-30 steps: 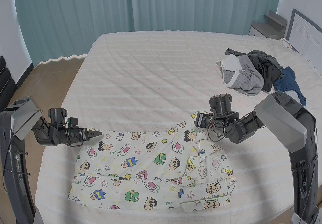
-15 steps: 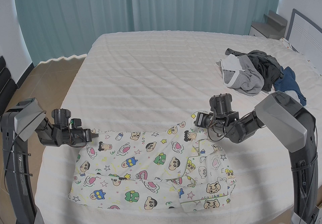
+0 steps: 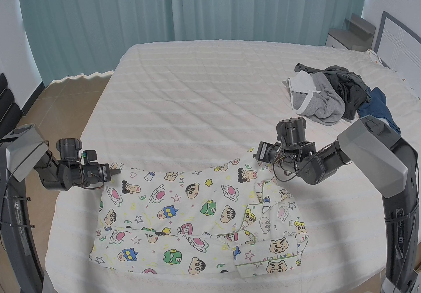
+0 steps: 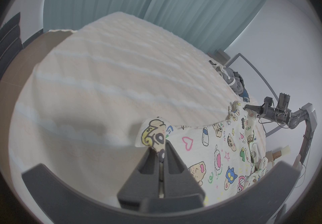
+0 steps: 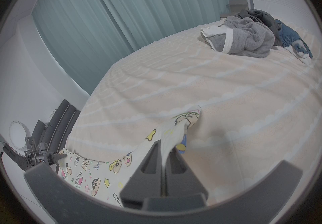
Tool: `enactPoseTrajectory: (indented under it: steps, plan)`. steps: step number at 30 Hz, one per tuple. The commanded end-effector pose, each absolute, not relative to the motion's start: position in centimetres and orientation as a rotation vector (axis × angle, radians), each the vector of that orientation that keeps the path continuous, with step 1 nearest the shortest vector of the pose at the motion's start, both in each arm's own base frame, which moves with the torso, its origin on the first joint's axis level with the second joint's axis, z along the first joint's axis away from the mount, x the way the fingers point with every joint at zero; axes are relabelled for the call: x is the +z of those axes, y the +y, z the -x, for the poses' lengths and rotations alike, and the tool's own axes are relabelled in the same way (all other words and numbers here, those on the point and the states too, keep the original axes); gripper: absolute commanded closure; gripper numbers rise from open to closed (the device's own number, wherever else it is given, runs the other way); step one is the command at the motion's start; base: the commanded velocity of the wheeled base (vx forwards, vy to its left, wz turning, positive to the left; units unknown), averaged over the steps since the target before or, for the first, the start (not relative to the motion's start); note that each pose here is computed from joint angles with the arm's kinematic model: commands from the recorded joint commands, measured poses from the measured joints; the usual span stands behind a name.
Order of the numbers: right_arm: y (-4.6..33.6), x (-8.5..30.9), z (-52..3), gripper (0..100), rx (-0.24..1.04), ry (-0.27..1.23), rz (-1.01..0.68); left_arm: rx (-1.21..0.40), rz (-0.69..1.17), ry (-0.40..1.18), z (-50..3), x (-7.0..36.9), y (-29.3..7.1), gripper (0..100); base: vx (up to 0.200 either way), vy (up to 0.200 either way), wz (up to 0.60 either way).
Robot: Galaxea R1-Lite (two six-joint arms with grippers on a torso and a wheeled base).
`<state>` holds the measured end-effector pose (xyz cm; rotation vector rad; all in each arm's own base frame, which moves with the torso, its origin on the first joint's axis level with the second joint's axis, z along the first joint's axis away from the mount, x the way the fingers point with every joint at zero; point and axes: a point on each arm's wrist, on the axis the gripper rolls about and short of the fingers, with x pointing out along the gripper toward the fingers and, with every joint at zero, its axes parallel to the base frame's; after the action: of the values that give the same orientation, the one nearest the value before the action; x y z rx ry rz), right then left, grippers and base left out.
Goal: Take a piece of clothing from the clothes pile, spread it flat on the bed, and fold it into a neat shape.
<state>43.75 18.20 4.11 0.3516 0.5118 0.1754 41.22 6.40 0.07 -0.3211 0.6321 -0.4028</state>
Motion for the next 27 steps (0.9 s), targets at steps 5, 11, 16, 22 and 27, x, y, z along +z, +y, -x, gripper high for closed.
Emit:
enactPoseTrajectory:
  steps: [5,11,16,22,27]
  plan:
    - [17.9,6.3,-42.5,100,0.237,0.519,-0.406,-0.403,0.294,0.548,-39.5,2.3,6.6,100,0.0,0.0,0.0]
    - [17.5,6.7,-41.9,100,0.238,0.528,-0.408,-0.421,0.289,0.529,-38.5,3.0,6.4,100,0.0,0.0,0.0]
    - [16.9,7.4,-40.9,100,0.296,0.512,-0.426,-0.436,0.294,0.519,-37.2,3.2,6.7,100,0.0,0.0,0.0]
    - [15.5,7.4,-39.6,100,0.348,0.511,-0.439,-0.425,0.278,0.472,-35.7,2.9,7.1,100,0.0,0.0,0.0]
    - [14.7,6.9,-38.2,100,0.41,0.537,-0.44,-0.447,0.289,0.468,-34.3,2.1,7.3,100,0.0,0.0,0.0]
